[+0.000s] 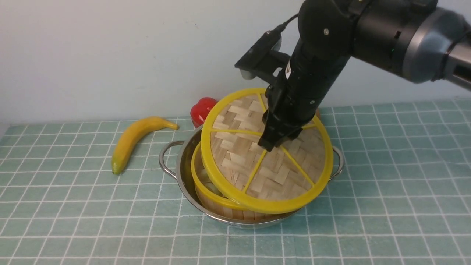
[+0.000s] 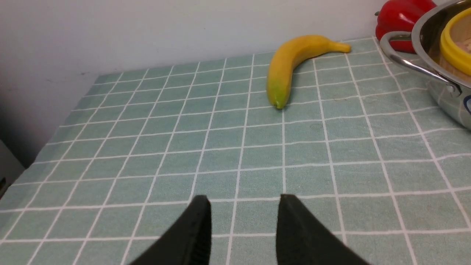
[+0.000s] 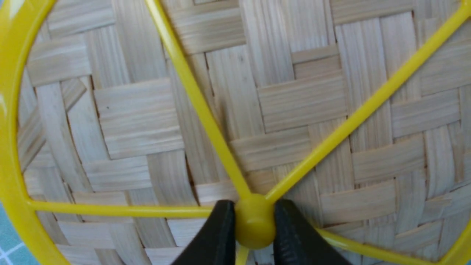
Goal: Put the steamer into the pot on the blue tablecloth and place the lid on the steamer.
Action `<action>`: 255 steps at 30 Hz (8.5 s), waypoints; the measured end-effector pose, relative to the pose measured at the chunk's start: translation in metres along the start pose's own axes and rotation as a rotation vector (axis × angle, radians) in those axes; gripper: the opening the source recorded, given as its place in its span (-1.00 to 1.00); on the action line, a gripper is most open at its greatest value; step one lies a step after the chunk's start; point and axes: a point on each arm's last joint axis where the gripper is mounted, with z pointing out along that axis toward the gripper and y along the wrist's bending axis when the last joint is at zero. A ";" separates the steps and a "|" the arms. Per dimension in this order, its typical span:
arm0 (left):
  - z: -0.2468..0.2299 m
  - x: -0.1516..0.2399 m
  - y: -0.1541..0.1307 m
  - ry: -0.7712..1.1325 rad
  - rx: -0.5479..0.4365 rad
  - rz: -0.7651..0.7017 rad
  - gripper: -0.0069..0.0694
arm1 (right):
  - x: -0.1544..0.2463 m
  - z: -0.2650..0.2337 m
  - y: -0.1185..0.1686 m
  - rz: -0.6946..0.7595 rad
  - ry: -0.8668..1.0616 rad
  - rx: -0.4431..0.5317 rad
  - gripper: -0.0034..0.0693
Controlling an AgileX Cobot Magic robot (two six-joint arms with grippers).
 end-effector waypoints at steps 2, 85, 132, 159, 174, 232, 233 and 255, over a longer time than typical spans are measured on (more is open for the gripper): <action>0.000 0.000 0.000 0.000 0.000 0.000 -0.18 | -0.001 0.005 0.000 -0.017 -0.002 0.001 -0.50; 0.000 0.000 0.000 0.000 0.000 0.000 -0.18 | -0.027 0.035 0.001 -0.180 -0.034 0.001 -0.50; 0.000 0.000 0.000 0.000 0.000 0.000 -0.18 | -0.030 0.058 -0.002 -0.282 -0.063 0.040 -0.50; 0.000 0.000 0.000 0.000 0.000 0.000 -0.18 | -0.031 0.076 -0.003 -0.313 -0.062 0.040 -0.50; 0.000 0.000 0.000 0.000 0.000 0.000 -0.18 | -0.046 0.030 -0.013 -0.236 -0.076 0.122 0.32; 0.000 0.000 0.000 -0.001 0.000 0.000 -0.18 | 0.330 -0.157 0.049 0.681 -1.043 0.668 -0.59; 0.000 0.000 0.000 -0.001 0.000 0.000 -0.18 | 0.336 -0.150 0.054 0.672 -1.061 0.681 -0.58; 0.000 0.000 0.000 -0.001 0.000 0.000 -0.18 | 0.394 -0.044 0.078 0.835 -0.953 0.592 -0.39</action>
